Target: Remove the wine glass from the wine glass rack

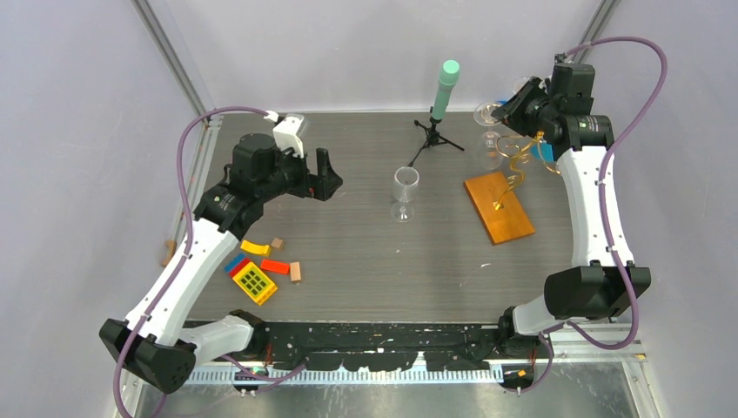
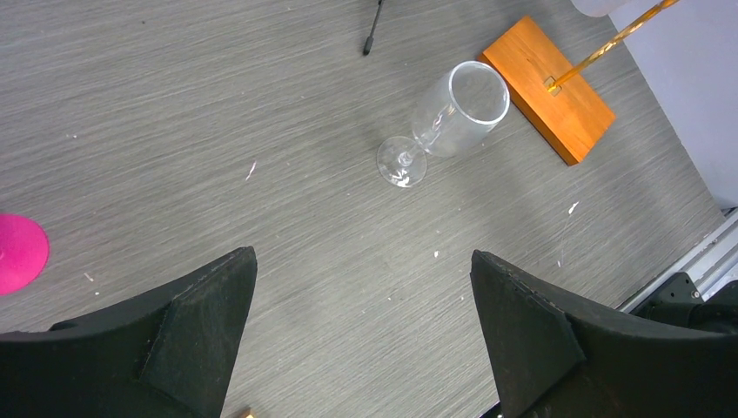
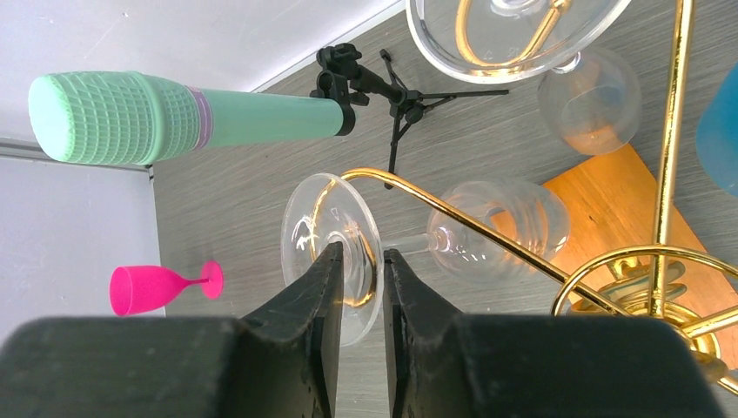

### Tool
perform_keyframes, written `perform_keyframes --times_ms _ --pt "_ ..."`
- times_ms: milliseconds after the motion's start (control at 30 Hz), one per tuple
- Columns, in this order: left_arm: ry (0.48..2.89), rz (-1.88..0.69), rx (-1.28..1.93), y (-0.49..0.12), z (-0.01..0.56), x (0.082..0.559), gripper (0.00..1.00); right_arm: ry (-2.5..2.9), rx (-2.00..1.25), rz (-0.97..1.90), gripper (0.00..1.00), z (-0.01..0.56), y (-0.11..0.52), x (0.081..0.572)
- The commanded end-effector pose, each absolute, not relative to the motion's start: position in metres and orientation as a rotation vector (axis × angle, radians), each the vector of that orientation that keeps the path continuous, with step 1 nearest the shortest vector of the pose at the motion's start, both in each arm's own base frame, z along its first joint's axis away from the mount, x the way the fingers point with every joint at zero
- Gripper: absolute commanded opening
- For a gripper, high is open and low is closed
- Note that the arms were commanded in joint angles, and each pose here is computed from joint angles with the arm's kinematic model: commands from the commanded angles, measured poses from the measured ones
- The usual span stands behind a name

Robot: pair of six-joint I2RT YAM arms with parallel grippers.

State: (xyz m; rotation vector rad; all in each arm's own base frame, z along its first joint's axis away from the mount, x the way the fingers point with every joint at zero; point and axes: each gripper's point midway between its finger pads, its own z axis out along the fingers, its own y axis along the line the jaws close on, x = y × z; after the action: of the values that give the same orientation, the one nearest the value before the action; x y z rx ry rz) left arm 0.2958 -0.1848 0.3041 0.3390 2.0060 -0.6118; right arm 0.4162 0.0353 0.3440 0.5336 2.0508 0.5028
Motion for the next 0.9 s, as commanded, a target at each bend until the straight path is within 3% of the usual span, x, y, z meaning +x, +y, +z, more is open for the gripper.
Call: perform_keyframes --times_ms 0,300,867 --pt "1.965 -0.588 0.348 -0.181 0.312 0.296 0.96 1.967 0.513 0.476 0.12 0.363 0.028 0.420" --pt "1.963 -0.583 0.346 -0.179 0.312 0.296 0.96 1.889 0.501 0.550 0.05 0.383 0.036 0.418" --pt "1.966 -0.591 0.351 -0.182 0.310 0.297 0.96 1.835 0.500 0.579 0.04 0.395 0.038 0.412"
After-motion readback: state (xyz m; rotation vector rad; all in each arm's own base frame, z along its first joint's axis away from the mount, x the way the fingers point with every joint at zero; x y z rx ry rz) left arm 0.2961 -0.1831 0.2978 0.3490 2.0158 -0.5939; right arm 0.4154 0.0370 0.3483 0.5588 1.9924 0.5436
